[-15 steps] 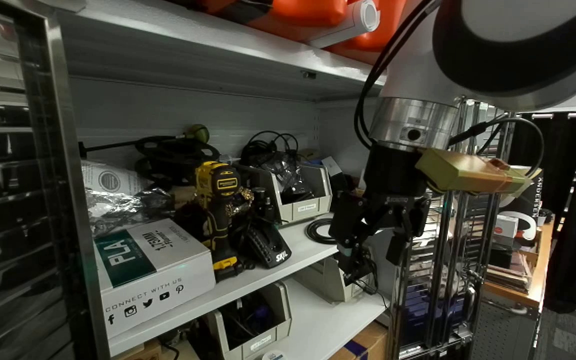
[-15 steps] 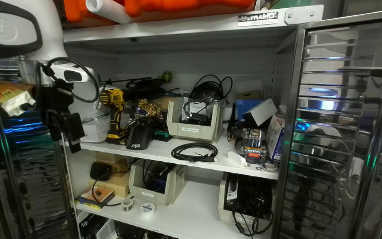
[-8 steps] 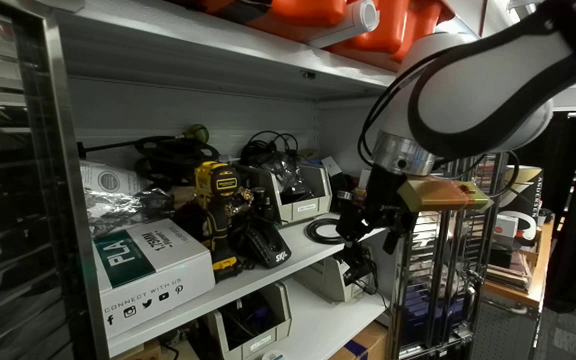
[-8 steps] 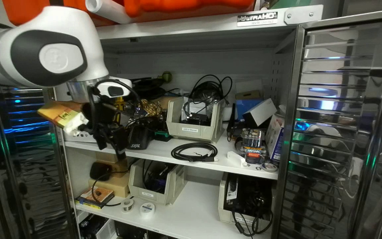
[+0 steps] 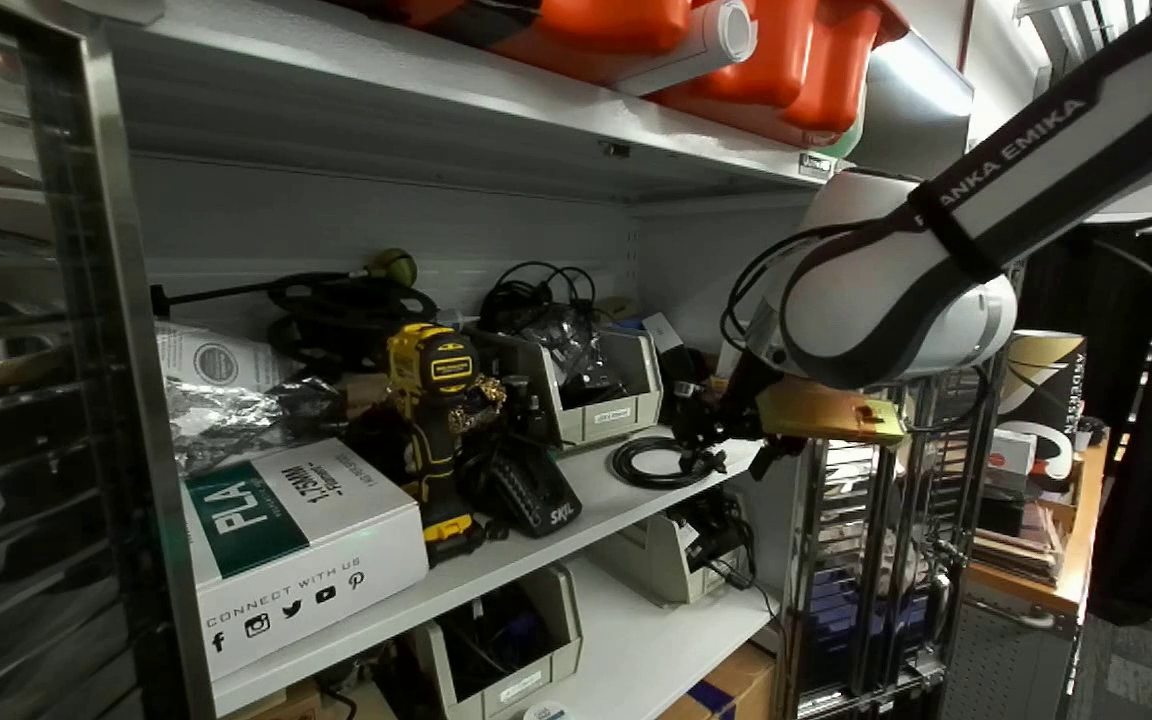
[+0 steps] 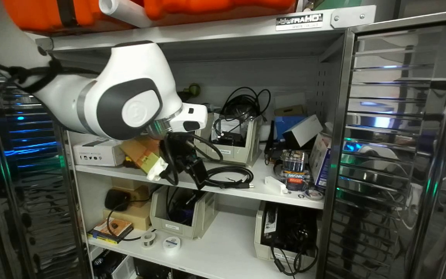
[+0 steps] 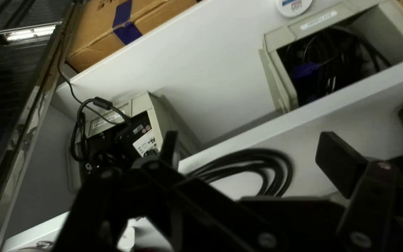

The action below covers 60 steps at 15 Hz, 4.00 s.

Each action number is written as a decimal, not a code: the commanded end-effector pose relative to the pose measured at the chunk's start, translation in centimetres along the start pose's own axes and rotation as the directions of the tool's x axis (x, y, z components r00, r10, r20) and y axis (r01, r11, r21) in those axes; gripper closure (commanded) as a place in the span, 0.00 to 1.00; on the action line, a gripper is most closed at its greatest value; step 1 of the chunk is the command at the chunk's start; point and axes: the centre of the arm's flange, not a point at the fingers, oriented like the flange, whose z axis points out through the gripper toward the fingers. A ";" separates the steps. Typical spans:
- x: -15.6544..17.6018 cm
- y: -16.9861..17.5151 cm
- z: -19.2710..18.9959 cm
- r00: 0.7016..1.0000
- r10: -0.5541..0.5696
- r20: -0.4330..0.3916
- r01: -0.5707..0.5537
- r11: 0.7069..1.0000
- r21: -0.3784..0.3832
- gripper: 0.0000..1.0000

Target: Put the cable in the storage box

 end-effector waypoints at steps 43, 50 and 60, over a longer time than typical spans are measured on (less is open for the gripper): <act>2.7 -1.9 -3.9 0.782 0.046 -0.621 -0.200 0.963 -0.181 0.88; 11.1 -4.0 -0.8 0.648 0.135 -0.750 -0.134 0.989 0.063 0.88; 16.7 -8.9 6.1 0.683 0.221 -0.697 -0.078 0.970 0.230 0.86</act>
